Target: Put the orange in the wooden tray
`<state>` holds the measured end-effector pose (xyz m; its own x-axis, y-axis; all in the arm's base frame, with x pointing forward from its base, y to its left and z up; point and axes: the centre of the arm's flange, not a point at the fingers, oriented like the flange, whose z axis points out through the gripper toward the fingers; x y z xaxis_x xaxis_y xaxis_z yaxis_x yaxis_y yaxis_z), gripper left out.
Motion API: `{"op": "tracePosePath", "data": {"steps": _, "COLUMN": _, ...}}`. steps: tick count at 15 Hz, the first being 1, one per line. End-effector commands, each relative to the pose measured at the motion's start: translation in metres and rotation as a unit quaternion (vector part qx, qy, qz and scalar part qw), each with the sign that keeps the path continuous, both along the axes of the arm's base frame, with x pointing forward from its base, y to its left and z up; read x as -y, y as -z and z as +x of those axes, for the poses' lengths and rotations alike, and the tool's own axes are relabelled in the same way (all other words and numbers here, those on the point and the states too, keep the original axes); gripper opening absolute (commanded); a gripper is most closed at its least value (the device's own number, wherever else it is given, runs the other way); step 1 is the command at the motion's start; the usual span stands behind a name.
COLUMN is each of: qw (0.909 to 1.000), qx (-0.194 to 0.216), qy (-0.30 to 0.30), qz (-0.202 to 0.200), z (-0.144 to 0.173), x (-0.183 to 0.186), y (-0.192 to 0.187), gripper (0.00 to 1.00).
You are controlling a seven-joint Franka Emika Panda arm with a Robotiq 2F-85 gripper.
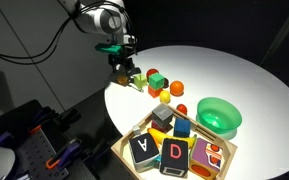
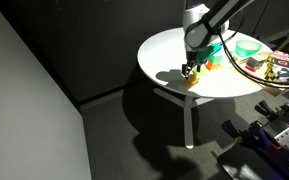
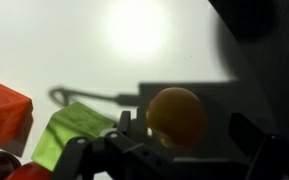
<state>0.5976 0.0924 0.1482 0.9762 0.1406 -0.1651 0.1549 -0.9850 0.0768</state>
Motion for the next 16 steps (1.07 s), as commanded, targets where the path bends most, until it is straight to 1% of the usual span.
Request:
{"op": "tracePosePath", "data": {"steps": 1, "qw": 0.9999, "qx": 0.003, "qy": -0.008, "qz": -0.009, "z": 0.007, "x": -0.002, "y": 0.009, "gripper": 1.00}}
{"op": "tracePosePath", "data": {"steps": 4, "qw": 0.9999, "qx": -0.001, "qy": -0.008, "qz": -0.012, "z": 0.006, "x": -0.002, "y": 0.016, "gripper": 1.00}}
{"op": "tracePosePath", "data": {"steps": 5, "qw": 0.9999, "qx": 0.000, "qy": -0.007, "qz": -0.014, "z": 0.006, "x": -0.002, "y": 0.017, "gripper": 0.75}}
{"op": "tracePosePath", "data": {"steps": 6, "qw": 0.9998, "qx": 0.001, "qy": -0.007, "qz": -0.017, "z": 0.006, "x": -0.002, "y": 0.018, "gripper": 0.74}}
{"op": "tracePosePath", "data": {"steps": 8, "qw": 0.9997, "qx": 0.002, "qy": -0.010, "qz": -0.021, "z": 0.007, "x": -0.001, "y": 0.018, "gripper": 0.56}}
{"op": "tracePosePath", "data": {"steps": 10, "qw": 0.9996, "qx": 0.005, "qy": -0.008, "qz": -0.025, "z": 0.007, "x": 0.000, "y": 0.015, "gripper": 0.42}}
{"op": "tracePosePath", "data": {"steps": 13, "qw": 0.9996, "qx": 0.003, "qy": 0.001, "qz": -0.028, "z": 0.002, "x": 0.004, "y": 0.002, "gripper": 0.42}}
{"op": "tracePosePath", "data": {"steps": 16, "qw": 0.9998, "qx": -0.005, "qy": 0.006, "qz": -0.019, "z": -0.001, "x": 0.006, "y": -0.012, "gripper": 0.42}}
